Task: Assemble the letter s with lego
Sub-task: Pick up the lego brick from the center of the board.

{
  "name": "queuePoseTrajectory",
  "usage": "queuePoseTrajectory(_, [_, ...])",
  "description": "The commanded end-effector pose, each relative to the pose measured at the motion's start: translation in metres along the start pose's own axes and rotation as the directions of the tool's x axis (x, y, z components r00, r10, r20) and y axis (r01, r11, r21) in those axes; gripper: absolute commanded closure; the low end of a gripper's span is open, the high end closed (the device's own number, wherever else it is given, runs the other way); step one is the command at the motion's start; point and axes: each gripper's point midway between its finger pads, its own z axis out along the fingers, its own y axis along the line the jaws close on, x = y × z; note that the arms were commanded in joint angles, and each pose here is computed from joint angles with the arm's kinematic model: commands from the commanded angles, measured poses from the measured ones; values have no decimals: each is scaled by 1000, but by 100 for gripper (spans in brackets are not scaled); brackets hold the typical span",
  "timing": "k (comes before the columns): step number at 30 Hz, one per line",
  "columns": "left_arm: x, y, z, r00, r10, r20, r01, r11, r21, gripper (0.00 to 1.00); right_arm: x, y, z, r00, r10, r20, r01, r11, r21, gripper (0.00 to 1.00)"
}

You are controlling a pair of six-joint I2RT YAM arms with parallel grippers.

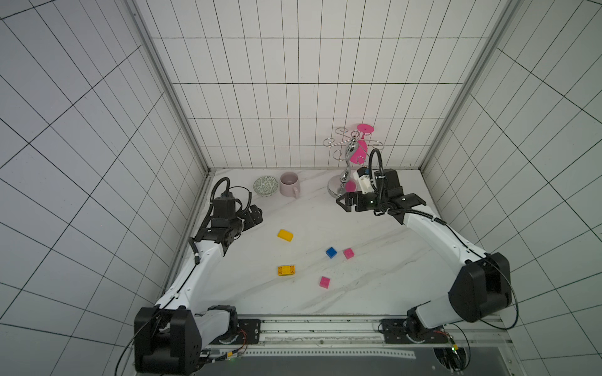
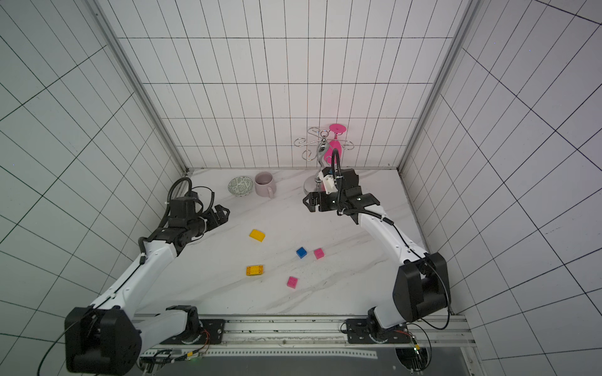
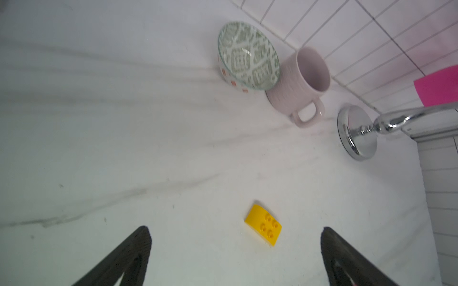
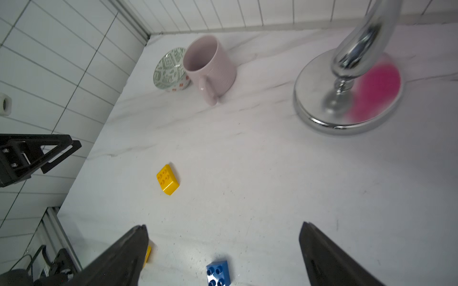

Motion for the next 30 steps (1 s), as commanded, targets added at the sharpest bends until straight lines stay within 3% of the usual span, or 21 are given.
queuePoseTrajectory(1, [58, -10, -20, 975, -134, -179, 140, 990, 23, 2, 48, 0, -7, 986, 20, -167, -16, 1000, 26, 1])
queuePoseTrajectory(7, [131, -26, -29, 929, -187, -319, 206, 978, 29, 2, 101, -1, 1, 930, 59, -362, -29, 996, 88, 3])
queuePoseTrajectory(10, [147, -26, -26, 917, -204, -342, 226, 974, 26, 2, 120, 4, 7, 906, 46, -420, -7, 996, 92, 6])
queuePoseTrajectory(16, [164, -22, -14, 895, -245, -373, 266, 964, 5, 2, 135, 15, 17, 873, -7, -487, 61, 994, 95, 8])
queuePoseTrajectory(26, [180, -23, 16, 878, -224, -423, 253, 967, 12, 2, 150, 12, 23, 854, -11, -520, 74, 992, 100, 9])
queuePoseTrajectory(30, [180, -29, 30, 876, -197, -440, 229, 973, 18, 2, 158, 12, 27, 839, -19, -543, 85, 992, 97, 15])
